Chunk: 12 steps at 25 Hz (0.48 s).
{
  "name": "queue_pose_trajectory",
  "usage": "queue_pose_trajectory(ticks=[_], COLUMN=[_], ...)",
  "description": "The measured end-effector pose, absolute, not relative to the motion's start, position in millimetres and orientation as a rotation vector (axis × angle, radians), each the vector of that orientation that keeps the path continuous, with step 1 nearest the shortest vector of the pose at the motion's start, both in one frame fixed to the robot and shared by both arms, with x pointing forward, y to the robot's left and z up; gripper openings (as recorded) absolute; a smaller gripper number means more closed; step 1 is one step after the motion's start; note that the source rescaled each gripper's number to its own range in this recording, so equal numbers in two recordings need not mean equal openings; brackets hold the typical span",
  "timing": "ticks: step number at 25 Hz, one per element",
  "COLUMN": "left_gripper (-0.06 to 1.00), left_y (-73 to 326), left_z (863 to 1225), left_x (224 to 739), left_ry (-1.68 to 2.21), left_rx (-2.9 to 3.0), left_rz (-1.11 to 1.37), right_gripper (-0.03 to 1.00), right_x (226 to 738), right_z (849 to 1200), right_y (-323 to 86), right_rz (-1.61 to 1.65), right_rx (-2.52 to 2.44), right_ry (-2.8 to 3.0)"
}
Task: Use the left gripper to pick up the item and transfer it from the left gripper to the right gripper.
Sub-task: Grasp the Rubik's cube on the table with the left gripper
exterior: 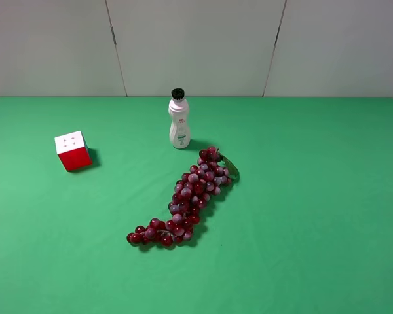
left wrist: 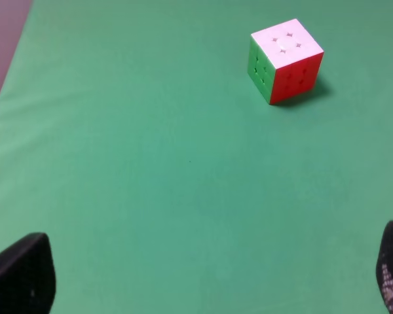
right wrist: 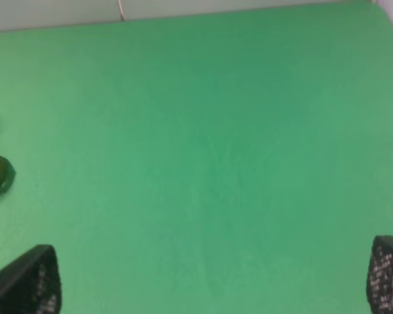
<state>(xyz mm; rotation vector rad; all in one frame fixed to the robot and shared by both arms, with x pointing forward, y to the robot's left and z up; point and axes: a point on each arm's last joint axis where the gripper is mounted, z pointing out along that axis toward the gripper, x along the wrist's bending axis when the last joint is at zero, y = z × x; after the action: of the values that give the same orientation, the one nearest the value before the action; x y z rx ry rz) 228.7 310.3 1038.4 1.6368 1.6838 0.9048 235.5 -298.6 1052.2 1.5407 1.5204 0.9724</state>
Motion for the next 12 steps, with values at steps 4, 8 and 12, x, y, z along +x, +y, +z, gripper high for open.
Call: queue_pose_trajectory(ticks=[4, 8, 12], left_gripper=[0.95, 0.95, 0.95], left_y=[310.3, 310.3, 310.3], left_z=[1038.4, 1038.4, 1038.4], left_x=[228.7, 228.7, 228.7], left_ry=[1.684, 1.684, 1.684], left_rx=[1.637, 1.637, 1.637], left_rz=[0.905, 0.905, 0.905], right_gripper=[1.0, 1.0, 1.0], right_x=[235.5, 235.5, 235.5], right_z=[1052.2, 1052.2, 1052.2], right_y=[-298.6, -298.6, -298.6], right_rz=[0.972, 0.972, 0.972], right_rx=[1.541, 1.541, 1.541], right_ry=[1.52, 1.52, 1.52])
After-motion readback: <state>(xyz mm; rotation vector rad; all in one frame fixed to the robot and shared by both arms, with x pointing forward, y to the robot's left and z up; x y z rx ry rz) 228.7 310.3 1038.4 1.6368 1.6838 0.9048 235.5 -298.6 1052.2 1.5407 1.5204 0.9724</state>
